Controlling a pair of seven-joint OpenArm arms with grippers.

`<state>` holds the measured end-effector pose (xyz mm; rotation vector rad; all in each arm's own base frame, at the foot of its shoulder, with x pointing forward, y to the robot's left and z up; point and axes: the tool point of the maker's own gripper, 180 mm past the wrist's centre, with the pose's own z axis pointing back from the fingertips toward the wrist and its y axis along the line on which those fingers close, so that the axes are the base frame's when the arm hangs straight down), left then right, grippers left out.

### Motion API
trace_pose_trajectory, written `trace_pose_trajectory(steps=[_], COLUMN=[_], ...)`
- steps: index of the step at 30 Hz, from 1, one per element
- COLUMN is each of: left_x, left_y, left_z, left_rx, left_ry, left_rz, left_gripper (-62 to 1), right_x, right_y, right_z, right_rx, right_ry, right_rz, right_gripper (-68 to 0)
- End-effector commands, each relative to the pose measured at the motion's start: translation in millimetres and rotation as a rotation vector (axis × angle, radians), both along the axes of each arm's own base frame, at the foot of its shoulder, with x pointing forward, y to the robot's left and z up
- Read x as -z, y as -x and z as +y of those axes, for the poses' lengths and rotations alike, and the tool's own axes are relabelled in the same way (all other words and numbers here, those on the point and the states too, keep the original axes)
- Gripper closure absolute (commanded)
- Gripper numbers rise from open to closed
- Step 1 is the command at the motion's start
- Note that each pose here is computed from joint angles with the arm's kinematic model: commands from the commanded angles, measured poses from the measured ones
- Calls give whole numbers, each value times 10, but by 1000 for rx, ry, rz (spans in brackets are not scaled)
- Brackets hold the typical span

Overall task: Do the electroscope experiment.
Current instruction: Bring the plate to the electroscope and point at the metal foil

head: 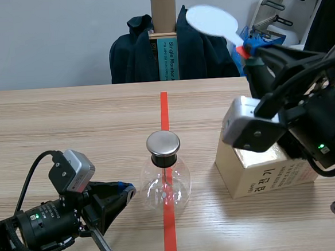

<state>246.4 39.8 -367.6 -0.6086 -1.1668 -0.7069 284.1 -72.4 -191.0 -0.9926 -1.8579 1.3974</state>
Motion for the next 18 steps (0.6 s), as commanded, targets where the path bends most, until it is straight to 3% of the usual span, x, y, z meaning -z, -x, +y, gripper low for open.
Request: trace_pose_trajectory(steps=[1, 10, 18], left_x=[-107, -107, -108], left_y=[-50, -50, -50], left_z=[-36, -36, -36], left_rx=[0, 0, 0], left_ry=[28, 28, 29], left_rz=[-28, -28, -28], left_gripper=[-30, -30, -30], right_x=[-9, 460, 763], right_y=[-14, 73, 145], right_z=[-17, 85, 154], right_rx=[-11, -66, -79], right_ry=[27, 60, 85], right_rz=[-9, 112, 181], right_gripper=[-8, -8, -8])
